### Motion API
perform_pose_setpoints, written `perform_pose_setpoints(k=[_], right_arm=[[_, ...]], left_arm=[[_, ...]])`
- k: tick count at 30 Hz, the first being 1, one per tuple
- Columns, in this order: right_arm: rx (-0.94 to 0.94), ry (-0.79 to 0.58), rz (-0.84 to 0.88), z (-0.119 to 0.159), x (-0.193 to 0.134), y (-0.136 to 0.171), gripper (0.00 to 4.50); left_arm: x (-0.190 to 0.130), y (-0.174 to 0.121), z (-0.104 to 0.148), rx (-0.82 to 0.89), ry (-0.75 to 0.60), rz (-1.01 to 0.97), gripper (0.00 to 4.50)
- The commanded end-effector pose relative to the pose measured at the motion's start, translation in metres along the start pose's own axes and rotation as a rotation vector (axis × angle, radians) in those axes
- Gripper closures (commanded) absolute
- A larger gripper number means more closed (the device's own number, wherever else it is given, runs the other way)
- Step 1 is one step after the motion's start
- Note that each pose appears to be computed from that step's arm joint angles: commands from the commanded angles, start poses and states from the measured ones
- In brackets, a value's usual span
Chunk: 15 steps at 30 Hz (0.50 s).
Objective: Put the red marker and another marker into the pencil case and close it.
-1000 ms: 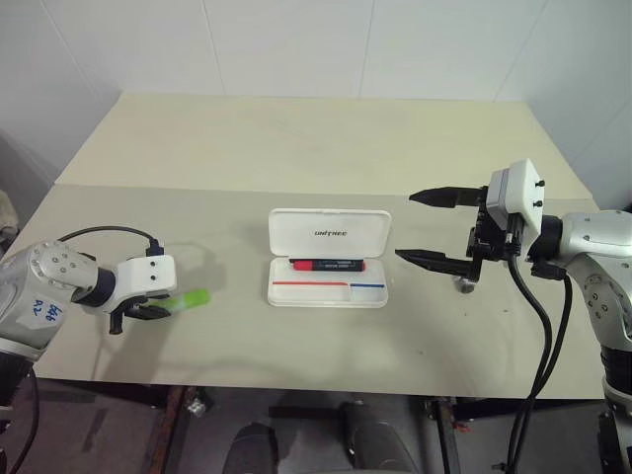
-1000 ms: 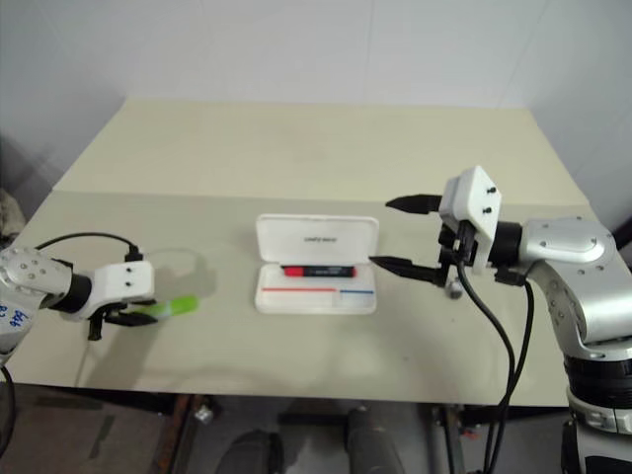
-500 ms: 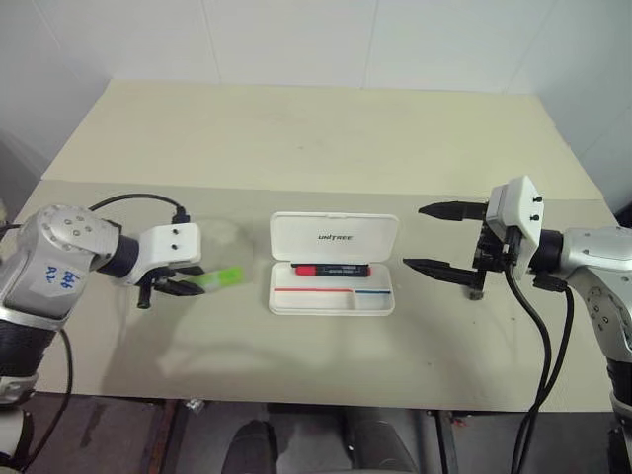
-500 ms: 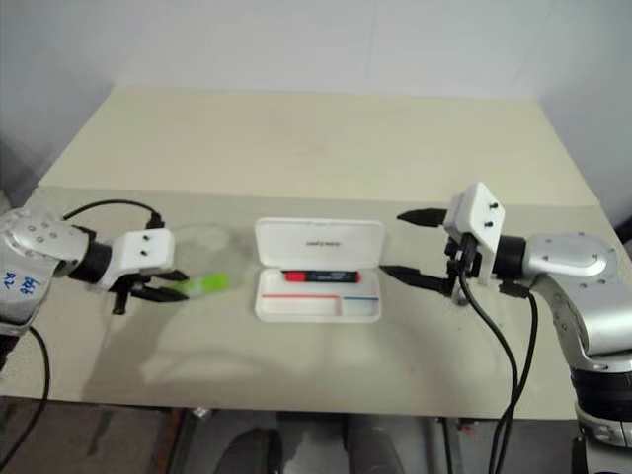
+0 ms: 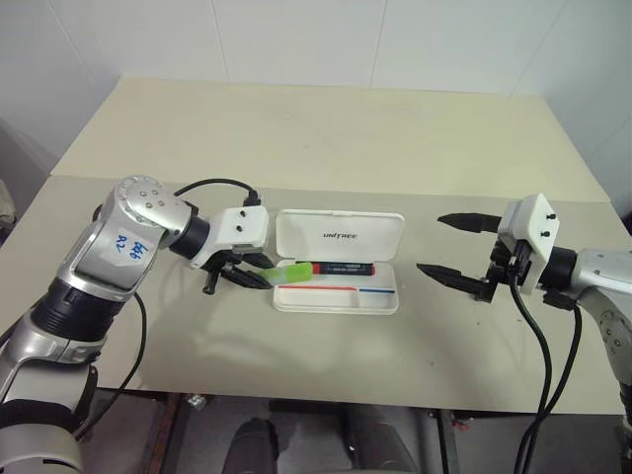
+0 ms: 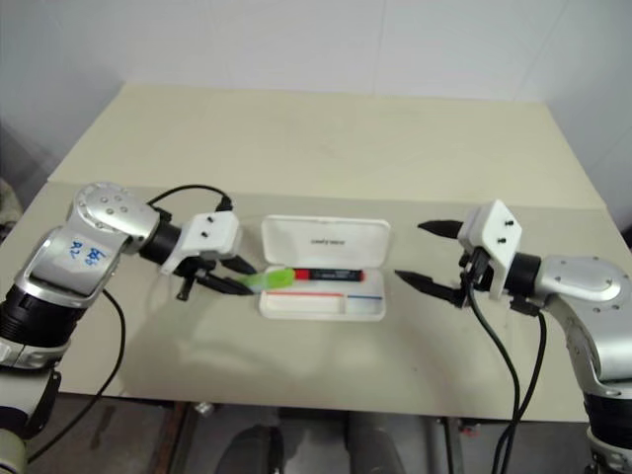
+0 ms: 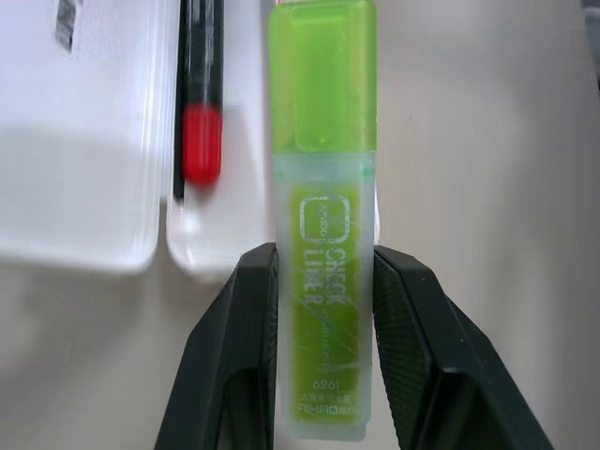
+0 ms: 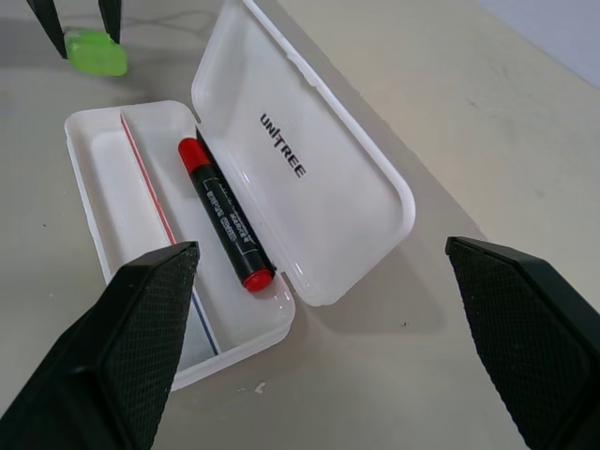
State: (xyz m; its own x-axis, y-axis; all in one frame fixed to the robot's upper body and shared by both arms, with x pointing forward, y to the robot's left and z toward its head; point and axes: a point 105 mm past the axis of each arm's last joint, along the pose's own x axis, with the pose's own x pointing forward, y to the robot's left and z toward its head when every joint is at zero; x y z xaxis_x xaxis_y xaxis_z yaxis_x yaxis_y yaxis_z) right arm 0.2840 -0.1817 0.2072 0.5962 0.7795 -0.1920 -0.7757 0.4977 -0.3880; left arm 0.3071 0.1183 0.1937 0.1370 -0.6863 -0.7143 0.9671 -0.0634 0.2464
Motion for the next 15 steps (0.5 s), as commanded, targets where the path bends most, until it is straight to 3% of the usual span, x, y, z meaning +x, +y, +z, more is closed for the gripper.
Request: perform_pose_setpoints(k=[1, 9, 15], right_arm=[[-0.031, -0.017, -0.041, 0.009, -0.01, 0.0, 0.0], [0.013, 0.008, -0.02, 0.003, -0.019, 0.016, 0.0], [0.006, -0.021, 0.048, 0.016, -0.019, 0.031, 0.0]], left_arm=[[0.004, 0.005, 0.021, 0.027, -0.061, -0.009, 3.41], [0.023, 0.005, 0.031, 0.041, -0.084, -0.065, 3.41], [0.032, 0.003, 0.027, 0.028, -0.072, -0.087, 3.41]])
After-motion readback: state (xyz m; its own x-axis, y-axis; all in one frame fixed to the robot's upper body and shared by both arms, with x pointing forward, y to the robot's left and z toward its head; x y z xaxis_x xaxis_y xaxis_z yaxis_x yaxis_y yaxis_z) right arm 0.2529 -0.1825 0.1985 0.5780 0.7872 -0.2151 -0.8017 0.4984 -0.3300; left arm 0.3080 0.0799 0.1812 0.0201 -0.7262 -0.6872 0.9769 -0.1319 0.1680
